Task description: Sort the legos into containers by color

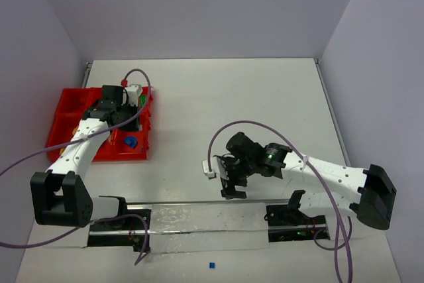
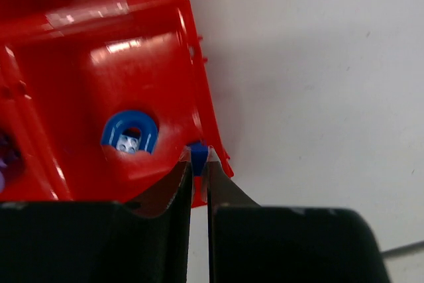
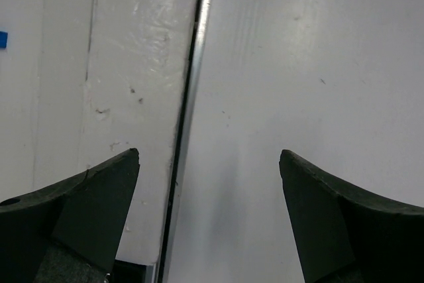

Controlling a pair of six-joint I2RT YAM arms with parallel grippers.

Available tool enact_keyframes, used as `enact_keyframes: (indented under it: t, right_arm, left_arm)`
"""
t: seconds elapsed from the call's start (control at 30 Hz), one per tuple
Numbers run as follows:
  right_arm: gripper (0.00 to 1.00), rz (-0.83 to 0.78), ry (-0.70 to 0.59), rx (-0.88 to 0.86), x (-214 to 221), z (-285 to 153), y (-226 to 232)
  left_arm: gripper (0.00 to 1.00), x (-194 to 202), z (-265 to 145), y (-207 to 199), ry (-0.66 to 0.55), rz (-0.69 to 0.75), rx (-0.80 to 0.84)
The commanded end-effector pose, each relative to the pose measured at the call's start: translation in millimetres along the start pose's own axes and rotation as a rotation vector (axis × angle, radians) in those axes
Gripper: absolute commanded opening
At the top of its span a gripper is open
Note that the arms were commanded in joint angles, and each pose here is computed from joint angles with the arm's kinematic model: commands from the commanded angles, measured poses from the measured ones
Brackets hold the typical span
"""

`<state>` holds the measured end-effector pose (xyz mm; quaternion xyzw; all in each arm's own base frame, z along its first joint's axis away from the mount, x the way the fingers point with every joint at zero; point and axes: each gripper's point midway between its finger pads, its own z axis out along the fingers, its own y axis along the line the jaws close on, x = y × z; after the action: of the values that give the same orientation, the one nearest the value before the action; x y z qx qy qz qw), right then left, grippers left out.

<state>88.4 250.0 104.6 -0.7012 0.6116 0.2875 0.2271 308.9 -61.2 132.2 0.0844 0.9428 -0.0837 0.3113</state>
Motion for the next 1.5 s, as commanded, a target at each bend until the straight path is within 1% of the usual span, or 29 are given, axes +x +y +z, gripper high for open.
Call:
enact_keyframes:
  t: [0.0,0.1,0.23,0.3,0.33,0.37,0.4,0.43,0.5,0.53,0.63,0.7,0.73,0.8,0.83,0.87,0.9,0.93,0.97,1.0,1.03,1.13,1.33,1.47]
  right_arm:
    - [0.93,-0.102,-0.005,-0.014,-21.2,13.9,4.2]
    - [0.93,-0.170,0.029,-0.049,-28.2,29.9,17.1]
    - [0.93,-0.232,0.056,-0.096,-37.8,46.2,30.0]
    - [0.93,-0.261,0.067,-0.111,-40.6,53.2,37.4]
    - [0.93,-0.279,0.073,-0.116,-42.7,57.6,41.5]
    - [0.93,-0.309,0.092,-0.133,-43.0,64.7,51.1]
    - [0.93,-0.334,0.106,-0.150,-42.3,70.4,59.7]
    - [0.92,-0.360,0.118,-0.170,-41.2,75.5,69.1]
    - [0.91,-0.389,0.134,-0.195,-38.7,81.8,81.6]
    - [0.89,-0.399,0.145,-0.210,-35.6,85.3,87.7]
    - [0.86,-0.442,0.161,-0.245,-27.8,91.0,104.4]
    - [0.82,-0.506,0.171,-0.274,-23.5,95.9,121.8]
    - [0.81,-0.515,0.175,-0.279,-22.5,97.3,124.2]
    - [0.75,-0.551,0.176,-0.321,-22.0,99.7,142.6]
    - [0.74,-0.556,0.175,-0.328,-22.7,99.9,145.4]
    - [0.67,-0.592,0.178,-0.363,-20.7,99.6,161.0]
    - [0.63,-0.607,0.176,-0.375,-20.1,100.0,166.5]
    - [0.59,-0.621,0.176,-0.385,-19.6,100.1,171.7]
    - [0.54,-0.634,0.183,-0.396,-17.5,102.3,176.5]
    - [0.52,-0.648,0.192,-0.406,-15.8,103.1,180.7]
    - [0.52,-0.681,0.200,-0.422,-14.9,104.4,189.6]
    - [0.50,-0.723,0.208,-0.455,-13.1,103.8,203.2]
    - [0.53,-0.764,0.228,-0.533,-7.8,103.6,228.9]
    - [0.58,-0.787,0.257,-0.566,-5.3,115.3,242.4]
  left_arm:
    - [0.00,17.6,5.5,0.1,0.059,-0.002,0.041]
    - [0.00,29.9,16.9,17.3,0.108,-0.038,0.000]
    - [0.00,32.7,28.5,33.9,0.135,-0.081,-0.029]
    - [0.01,32.8,29.2,35.8,0.145,-0.094,-0.023]
    - [0.07,35.5,30.8,44.3,0.160,-0.116,-0.028]
    - [0.30,39.3,32.0,44.6,0.180,-0.123,-0.011]
    - [0.40,41.3,32.5,42.7,0.190,-0.130,0.004]
    - [0.48,39.2,31.4,41.6,0.186,-0.126,0.014]
    - [0.58,32.7,28.4,37.3,0.173,-0.121,0.041]
    - [0.60,28.0,26.2,35.9,0.163,-0.115,0.050]
    - [0.64,14.7,18.1,31.8,0.131,-0.099,0.075]
    - [0.70,4.8,9.2,26.7,0.103,-0.075,0.103]
    - [0.71,0.0,6.2,26.1,0.088,-0.069,0.105]
    - [0.73,-10.3,-0.1,21.8,0.065,-0.060,0.129]
    - [0.74,-11.7,-1.0,21.4,0.061,-0.055,0.131]
    - [0.75,-19.3,-5.2,18.0,0.042,-0.046,0.151]
    - [0.76,-21.1,-6.9,14.0,0.036,-0.040,0.174]
    - [0.82,-23.8,-8.2,12.4,0.027,-0.034,0.184]
    - [0.84,-26.4,-9.9,10.8,0.015,-0.030,0.191]
    - [0.88,-27.8,-10.4,8.7,0.009,-0.028,0.205]
    - [0.90,-29.4,-11.0,5.8,0.000,-0.028,0.223]
    - [0.91,-30.4,-12.9,-0.2,-0.016,-0.047,0.250]
    - [0.93,-34.7,-20.1,-1.7,-0.036,-0.034,0.251]
    - [0.95,-39.0,-23.4,-3.0,-0.048,-0.023,0.258]
